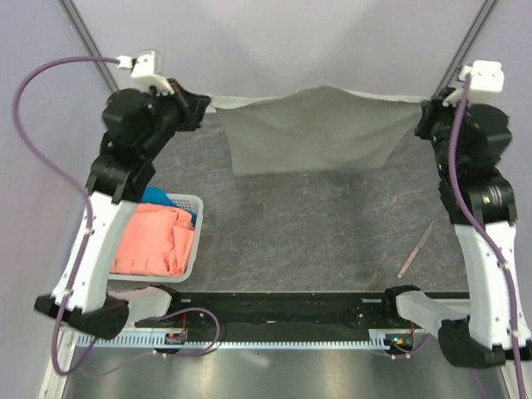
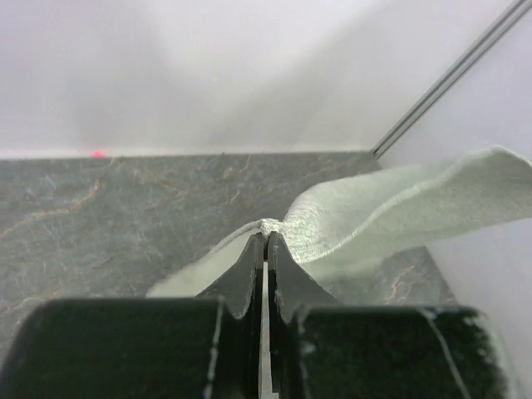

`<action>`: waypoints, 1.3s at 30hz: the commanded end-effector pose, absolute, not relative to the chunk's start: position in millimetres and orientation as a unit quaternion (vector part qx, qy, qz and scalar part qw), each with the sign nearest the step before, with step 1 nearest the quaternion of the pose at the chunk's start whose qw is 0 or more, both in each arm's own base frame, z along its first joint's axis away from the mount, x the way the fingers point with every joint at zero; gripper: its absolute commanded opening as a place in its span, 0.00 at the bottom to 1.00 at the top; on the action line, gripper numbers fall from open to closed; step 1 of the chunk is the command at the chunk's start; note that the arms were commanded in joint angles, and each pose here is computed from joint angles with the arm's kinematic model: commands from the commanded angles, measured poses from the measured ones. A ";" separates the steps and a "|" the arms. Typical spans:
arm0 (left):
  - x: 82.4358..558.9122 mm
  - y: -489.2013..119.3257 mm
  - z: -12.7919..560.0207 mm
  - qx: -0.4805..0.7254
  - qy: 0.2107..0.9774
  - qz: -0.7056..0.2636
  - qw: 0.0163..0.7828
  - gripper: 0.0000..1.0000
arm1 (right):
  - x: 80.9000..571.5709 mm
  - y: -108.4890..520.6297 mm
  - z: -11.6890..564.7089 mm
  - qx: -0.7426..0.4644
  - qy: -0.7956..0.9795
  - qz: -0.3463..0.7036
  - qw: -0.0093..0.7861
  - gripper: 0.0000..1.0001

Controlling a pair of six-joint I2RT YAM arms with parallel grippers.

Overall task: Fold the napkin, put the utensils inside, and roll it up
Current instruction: Flatten the napkin out

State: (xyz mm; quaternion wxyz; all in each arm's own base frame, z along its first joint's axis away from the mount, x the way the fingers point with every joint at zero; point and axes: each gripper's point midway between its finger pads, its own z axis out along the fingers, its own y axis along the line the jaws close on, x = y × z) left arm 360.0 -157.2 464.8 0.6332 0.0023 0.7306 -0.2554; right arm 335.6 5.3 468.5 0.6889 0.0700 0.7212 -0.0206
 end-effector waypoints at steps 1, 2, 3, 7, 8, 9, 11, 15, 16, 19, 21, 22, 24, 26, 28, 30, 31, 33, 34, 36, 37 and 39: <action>311.2 -134.0 513.4 -0.002 0.670 -0.266 0.693 0.02 | 290.7 -4.7 512.2 0.068 0.665 -0.026 0.743 0.00; 303.8 -131.3 514.6 -0.002 0.669 -0.267 0.693 0.02 | 279.0 -5.4 519.0 0.066 0.657 -0.022 0.751 0.00; 296.4 -128.8 518.2 -0.002 0.666 -0.269 0.696 0.02 | 270.5 -5.6 526.3 0.065 0.649 -0.019 0.758 0.00; 264.4 -104.1 544.1 -0.026 0.636 -0.256 0.728 0.02 | 247.2 -6.7 544.0 0.064 0.638 -0.010 0.768 0.00; 253.3 -97.0 555.6 -0.030 0.622 -0.255 0.740 0.02 | 245.6 -6.6 547.5 0.064 0.636 -0.009 0.769 0.00; 249.4 -94.5 560.7 -0.032 0.617 -0.254 0.744 0.02 | 242.2 -6.9 555.0 0.064 0.632 -0.008 0.772 0.00; 243.7 -92.2 571.6 -0.031 0.606 -0.256 0.753 0.02 | 248.7 -6.9 554.6 0.068 0.637 -0.008 0.768 0.00; 275.2 -98.1 557.2 -0.035 0.631 -0.233 0.739 0.02 | 282.3 -6.4 542.5 0.078 0.660 -0.020 0.747 0.00; 286.6 -99.2 549.6 -0.039 0.641 -0.223 0.734 0.02 | 304.9 -4.2 529.4 0.078 0.676 -0.025 0.732 0.00; 343.3 -106.6 504.1 -0.047 0.694 -0.174 0.697 0.02 | 359.7 -2.5 485.6 0.079 0.714 -0.052 0.693 0.00; 380.3 -94.3 475.1 -0.067 0.722 -0.154 0.671 0.02 | 389.5 -1.9 455.1 0.078 0.738 -0.068 0.667 0.00; 409.7 -102.7 441.4 -0.059 0.753 -0.168 0.634 0.02 | 416.9 0.5 428.7 0.073 0.757 -0.078 0.645 0.00; 456.7 -96.3 386.1 -0.074 0.794 -0.167 0.580 0.02 | 457.3 7.1 386.3 0.065 0.782 -0.085 0.614 0.00; 483.3 -97.3 364.4 -0.070 0.808 -0.168 0.560 0.02 | 485.0 11.9 359.0 0.060 0.796 -0.084 0.597 0.00; 520.9 -106.4 316.8 -0.065 0.835 -0.174 0.518 0.02 | 523.3 13.6 309.8 0.060 0.818 -0.090 0.565 0.00; 544.9 -106.2 283.1 -0.075 0.851 -0.173 0.491 0.02 | 560.1 16.8 265.5 0.063 0.835 -0.090 0.539 0.00; 566.2 -107.2 254.2 -0.079 0.862 -0.171 0.470 0.17 | 572.2 14.4 252.1 0.064 0.840 -0.088 0.531 0.00; 578.8 -107.6 237.1 -0.080 0.872 -0.184 0.447 0.44 | 603.4 29.8 223.3 0.044 0.854 -0.046 0.517 0.34; 588.8 -110.1 248.6 -0.075 0.864 -0.192 0.459 0.67 | 611.3 34.0 216.5 0.036 0.858 -0.027 0.512 0.49; 594.6 -117.1 236.8 -0.066 0.869 -0.204 0.447 0.82 | 623.1 55.6 214.2 0.007 0.861 0.024 0.508 0.71; 596.0 -119.2 243.0 -0.062 0.865 -0.207 0.453 0.85 | 623.2 61.2 215.9 0.003 0.860 0.036 0.508 0.76; 592.6 -120.8 253.0 -0.053 0.861 -0.210 0.460 0.89 | 616.5 64.9 226.5 0.004 0.857 0.052 0.513 0.79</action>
